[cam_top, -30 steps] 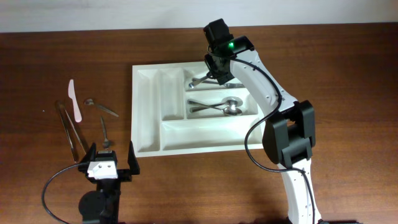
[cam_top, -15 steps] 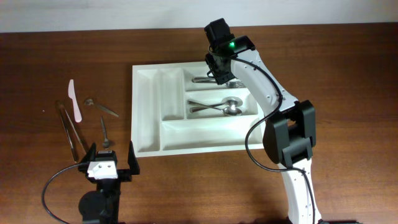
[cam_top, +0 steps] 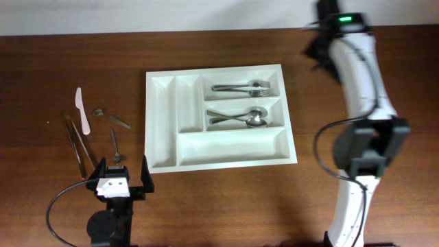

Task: Pack container
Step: 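Raise the right gripper away and swing the left gripper toward the tongs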

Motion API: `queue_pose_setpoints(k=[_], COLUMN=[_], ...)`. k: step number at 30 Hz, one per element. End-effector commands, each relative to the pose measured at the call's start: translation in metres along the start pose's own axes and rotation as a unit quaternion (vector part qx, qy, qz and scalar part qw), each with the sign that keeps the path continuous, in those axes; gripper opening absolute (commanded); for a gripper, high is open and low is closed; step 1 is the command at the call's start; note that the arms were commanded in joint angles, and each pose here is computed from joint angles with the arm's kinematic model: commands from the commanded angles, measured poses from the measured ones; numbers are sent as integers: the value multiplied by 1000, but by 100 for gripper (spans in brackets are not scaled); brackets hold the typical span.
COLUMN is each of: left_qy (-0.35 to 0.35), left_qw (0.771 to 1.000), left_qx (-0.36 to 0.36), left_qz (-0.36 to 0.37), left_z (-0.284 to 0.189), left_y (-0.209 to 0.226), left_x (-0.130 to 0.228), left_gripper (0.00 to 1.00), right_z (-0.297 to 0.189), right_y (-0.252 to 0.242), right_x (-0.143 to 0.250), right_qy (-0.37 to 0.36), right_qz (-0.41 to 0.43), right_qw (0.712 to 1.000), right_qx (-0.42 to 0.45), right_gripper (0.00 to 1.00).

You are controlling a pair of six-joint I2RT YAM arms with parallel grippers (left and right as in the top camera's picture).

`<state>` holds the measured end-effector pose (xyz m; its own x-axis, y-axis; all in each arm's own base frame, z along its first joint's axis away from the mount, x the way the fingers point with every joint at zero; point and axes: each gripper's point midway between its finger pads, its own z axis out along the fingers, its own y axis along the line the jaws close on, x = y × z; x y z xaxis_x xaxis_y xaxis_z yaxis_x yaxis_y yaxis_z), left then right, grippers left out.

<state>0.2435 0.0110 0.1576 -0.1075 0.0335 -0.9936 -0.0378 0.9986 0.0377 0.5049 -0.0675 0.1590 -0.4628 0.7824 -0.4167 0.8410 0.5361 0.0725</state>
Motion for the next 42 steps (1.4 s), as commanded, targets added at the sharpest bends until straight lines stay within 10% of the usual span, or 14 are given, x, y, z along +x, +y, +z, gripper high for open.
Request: queue_pose_setpoints(k=[1,23,32,42], left_qy=[0,6,278,499], left_qw=[1000,985,945,844], left_qx=[-2,-119,-156,83], left_qz=[7,-122,-75,-178], left_z=[0,-37,-35,3], left_y=[1,44,52,-45], left_x=[2,-93,-97,-46], left_gripper=[99,99,99,99], right_z=[-3,11,11,11], right_y=[-46,-73,-73,-73], right_x=[-41,-54,-54,-54], right_qy=[-7,45,45,45], right_qz=[25,-50,-50,-50], right_qw=[999,998,998,998], right_qx=[25,3,3,3], right_gripper=[99,99,99,99])
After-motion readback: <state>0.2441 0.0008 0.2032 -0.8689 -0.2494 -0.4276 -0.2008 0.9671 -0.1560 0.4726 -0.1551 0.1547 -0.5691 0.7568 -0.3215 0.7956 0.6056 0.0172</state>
